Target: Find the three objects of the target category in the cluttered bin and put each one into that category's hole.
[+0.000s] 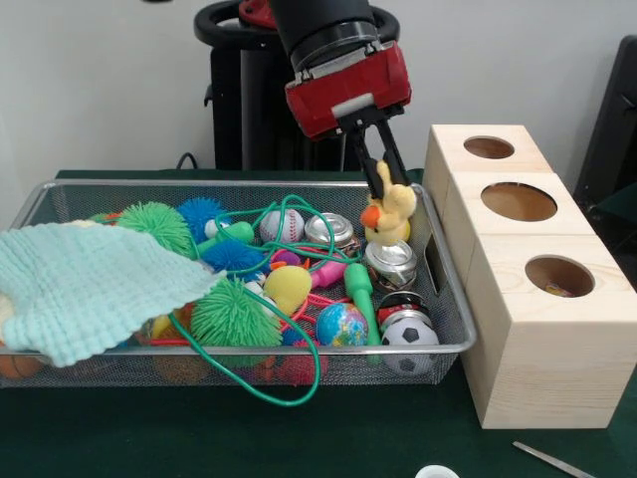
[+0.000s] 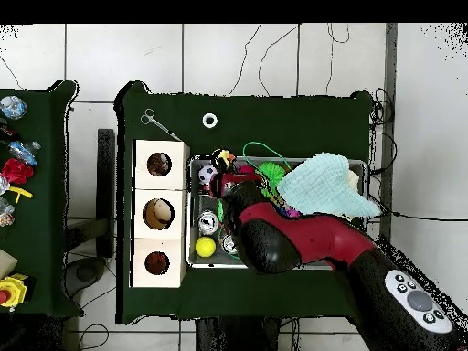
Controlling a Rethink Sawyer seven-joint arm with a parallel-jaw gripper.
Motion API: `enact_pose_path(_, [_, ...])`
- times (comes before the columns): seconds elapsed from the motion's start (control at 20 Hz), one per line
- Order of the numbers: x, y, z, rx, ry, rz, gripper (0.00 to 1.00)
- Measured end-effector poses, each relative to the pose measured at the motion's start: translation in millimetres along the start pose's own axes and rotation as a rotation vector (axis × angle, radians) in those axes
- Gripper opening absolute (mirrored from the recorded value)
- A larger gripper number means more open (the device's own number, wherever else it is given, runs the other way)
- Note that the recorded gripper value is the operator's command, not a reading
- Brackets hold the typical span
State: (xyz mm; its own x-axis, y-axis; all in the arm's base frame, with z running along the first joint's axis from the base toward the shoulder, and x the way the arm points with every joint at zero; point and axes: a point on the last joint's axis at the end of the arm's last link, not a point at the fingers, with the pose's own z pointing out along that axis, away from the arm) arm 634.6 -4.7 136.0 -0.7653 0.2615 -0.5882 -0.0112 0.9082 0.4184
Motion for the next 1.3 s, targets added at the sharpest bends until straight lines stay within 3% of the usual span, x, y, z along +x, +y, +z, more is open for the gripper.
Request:
enact_pose_path(0.2, [-2.0, 0.4, 3.3, -0.06, -0.017, 0.052, 0.0])
enact_pose_path(0.45, [-3.7, 18.7, -4.4, -0.068, 0.033, 0.05, 0.0])
enact_pose_path(0.75, [3.5, 61.2, -29.1, -0.015, 0.231, 0.038, 0.0])
enact_pose_path(0.9, [3.7, 85.4, -54.0, 0.018, 0.353, 0.047, 0.0])
enact_pose_path(1.15, [3.7, 104.4, -78.8, 0.058, 0.451, 0.061, 0.0])
enact_pose_path(1.2, [5.2, 109.1, -87.3, 0.082, 0.48, 0.054, 0.0])
enact_pose_path(1.3, [6.6, 112.1, -91.1, 0.098, 0.492, 0.038, 0.0])
